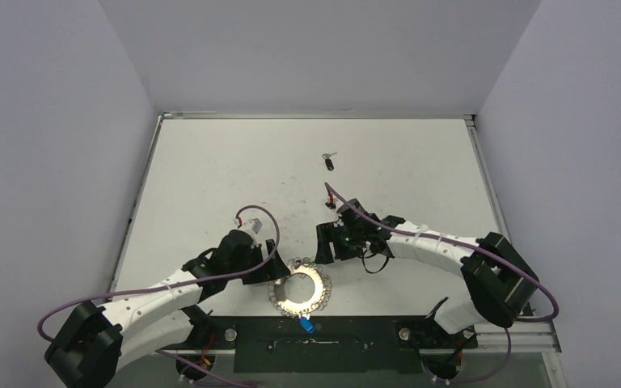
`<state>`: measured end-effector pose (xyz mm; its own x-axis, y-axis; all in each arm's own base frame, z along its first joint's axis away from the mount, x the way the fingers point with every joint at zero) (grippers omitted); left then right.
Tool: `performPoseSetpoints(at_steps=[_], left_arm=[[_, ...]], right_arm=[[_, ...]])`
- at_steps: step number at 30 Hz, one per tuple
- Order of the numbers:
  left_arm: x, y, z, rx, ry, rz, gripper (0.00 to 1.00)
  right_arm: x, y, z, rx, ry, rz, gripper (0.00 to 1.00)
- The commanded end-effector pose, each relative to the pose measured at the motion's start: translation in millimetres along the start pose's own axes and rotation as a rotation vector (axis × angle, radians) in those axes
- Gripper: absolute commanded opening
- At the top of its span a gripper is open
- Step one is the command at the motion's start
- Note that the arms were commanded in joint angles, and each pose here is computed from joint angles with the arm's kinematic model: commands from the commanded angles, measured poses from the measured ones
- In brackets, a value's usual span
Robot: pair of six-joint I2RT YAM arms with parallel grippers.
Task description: Put the keys on the keyring
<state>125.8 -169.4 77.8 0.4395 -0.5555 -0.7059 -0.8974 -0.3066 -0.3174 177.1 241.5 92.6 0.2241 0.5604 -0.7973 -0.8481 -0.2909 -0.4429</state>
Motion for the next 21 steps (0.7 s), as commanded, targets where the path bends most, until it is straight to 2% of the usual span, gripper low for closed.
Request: performPoseSetpoints(at_steps=[1, 6, 9, 10, 12, 21], left_arm=[[1, 2, 2, 0.006, -0.057, 0.055, 0.75], [1, -2, 4, 0.008, -0.113, 0.045, 0.74], [-4, -5, 6, 0.008, -0.13, 0.012, 0.8], [-5, -7, 5, 0.011, -0.126, -0.001, 0.82], [-9, -9, 3, 0.013, -0.114, -0.026, 0.96], [-16, -15, 2, -0.016, -0.039, -0.102, 0.97]], right_arm=[[-21, 13, 15, -0.071, 0.069, 0.014, 0.68], [-26, 36, 46, -0.093, 0.076, 0.027, 0.65], [-27, 45, 65, -0.09, 0.072, 0.028, 0.63], [-26, 47, 70, -0.087, 0.071, 0.028, 0.62], [-24, 50, 79, -0.074, 0.066, 0.027, 0.6], [-2, 64, 110, 0.006, 0.0, 0.02, 0.49]])
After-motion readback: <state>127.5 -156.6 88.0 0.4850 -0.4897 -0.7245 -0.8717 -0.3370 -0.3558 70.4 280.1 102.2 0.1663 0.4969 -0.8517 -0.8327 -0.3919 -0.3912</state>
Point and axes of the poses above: each gripper's point midway between its finger pads, its own x axis out along the fingers, its own z axis along the line the jaws close on, y = z × x, the point moved 6 cm from there along -x, back along the fingers, and after that the axes turned 6 degrees about -x, right-handed, at the moved point
